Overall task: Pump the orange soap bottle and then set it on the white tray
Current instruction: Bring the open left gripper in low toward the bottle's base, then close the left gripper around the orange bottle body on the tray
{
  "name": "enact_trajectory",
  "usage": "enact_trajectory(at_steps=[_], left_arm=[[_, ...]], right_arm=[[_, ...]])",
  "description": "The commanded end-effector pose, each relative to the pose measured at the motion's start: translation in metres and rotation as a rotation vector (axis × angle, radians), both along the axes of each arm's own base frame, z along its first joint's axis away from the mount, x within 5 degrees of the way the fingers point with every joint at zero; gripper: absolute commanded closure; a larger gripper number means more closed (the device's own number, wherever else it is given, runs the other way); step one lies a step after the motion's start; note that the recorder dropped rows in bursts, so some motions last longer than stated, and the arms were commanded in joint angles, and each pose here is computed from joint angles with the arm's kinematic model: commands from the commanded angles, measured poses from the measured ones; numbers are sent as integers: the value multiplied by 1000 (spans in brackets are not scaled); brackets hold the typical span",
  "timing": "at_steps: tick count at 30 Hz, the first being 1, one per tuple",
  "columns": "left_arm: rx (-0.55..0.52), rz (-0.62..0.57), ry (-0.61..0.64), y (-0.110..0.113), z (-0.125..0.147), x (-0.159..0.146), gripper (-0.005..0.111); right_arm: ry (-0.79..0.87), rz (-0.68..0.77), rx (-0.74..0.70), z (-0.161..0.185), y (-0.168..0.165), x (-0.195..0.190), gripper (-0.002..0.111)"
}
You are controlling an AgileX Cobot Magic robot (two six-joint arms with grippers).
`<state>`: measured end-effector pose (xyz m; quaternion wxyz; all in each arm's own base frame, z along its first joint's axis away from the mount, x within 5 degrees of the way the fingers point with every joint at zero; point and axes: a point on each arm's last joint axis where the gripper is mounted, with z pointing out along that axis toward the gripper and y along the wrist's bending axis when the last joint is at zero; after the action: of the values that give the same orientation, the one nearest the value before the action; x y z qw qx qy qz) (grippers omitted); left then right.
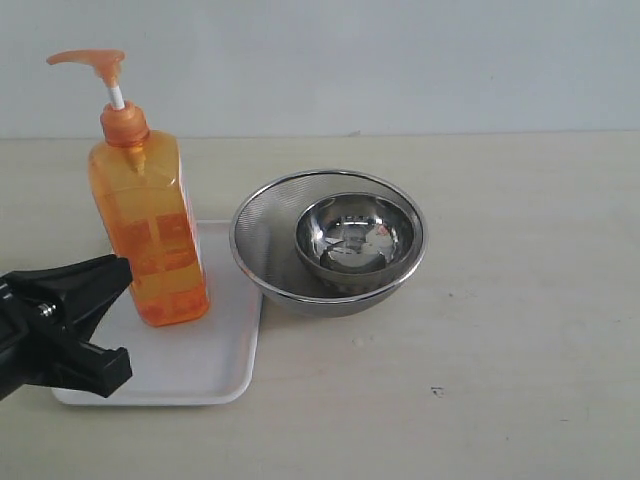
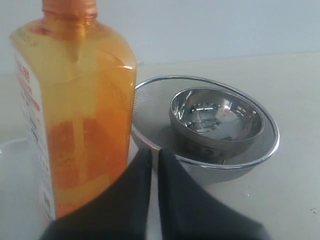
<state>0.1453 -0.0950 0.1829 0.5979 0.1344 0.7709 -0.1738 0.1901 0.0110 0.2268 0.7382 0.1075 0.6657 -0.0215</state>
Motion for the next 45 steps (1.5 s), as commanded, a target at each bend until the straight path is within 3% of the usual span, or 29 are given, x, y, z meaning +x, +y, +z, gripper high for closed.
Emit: enact_trajectory(at_steps=[1,3,5,6,8,18,23,33,45], left_arm=[[-16,1,17,-2,0,1,93],[-23,7,14,-1,1,1,74],[-45,30,16,0,1,2,42],[-78,57,29,1,2,3,17],[-120,116,44,3,4,7,-3],[-58,124,84,-19,-6,35,-3],[10,145,33,-26,-22,49,-3],[-1,191,-94,-27,-31,57,-3],[16,202,-84,-33,-42,66,-3]], right_arm=[[-14,-3,-5,2,-1,-1,102],[-14,-3,-5,2,-1,-1,102],[-14,-3,-5,2,-1,-1,102],[-14,-3,-5,2,-1,-1,102],[-14,-3,-5,2,-1,-1,102],[-14,-3,-5,2,-1,-1,102],[-14,-3,-5,2,-1,-1,102],[-17,-4,-5,2,-1,-1,102],[-17,-4,-5,2,-1,-1,102]])
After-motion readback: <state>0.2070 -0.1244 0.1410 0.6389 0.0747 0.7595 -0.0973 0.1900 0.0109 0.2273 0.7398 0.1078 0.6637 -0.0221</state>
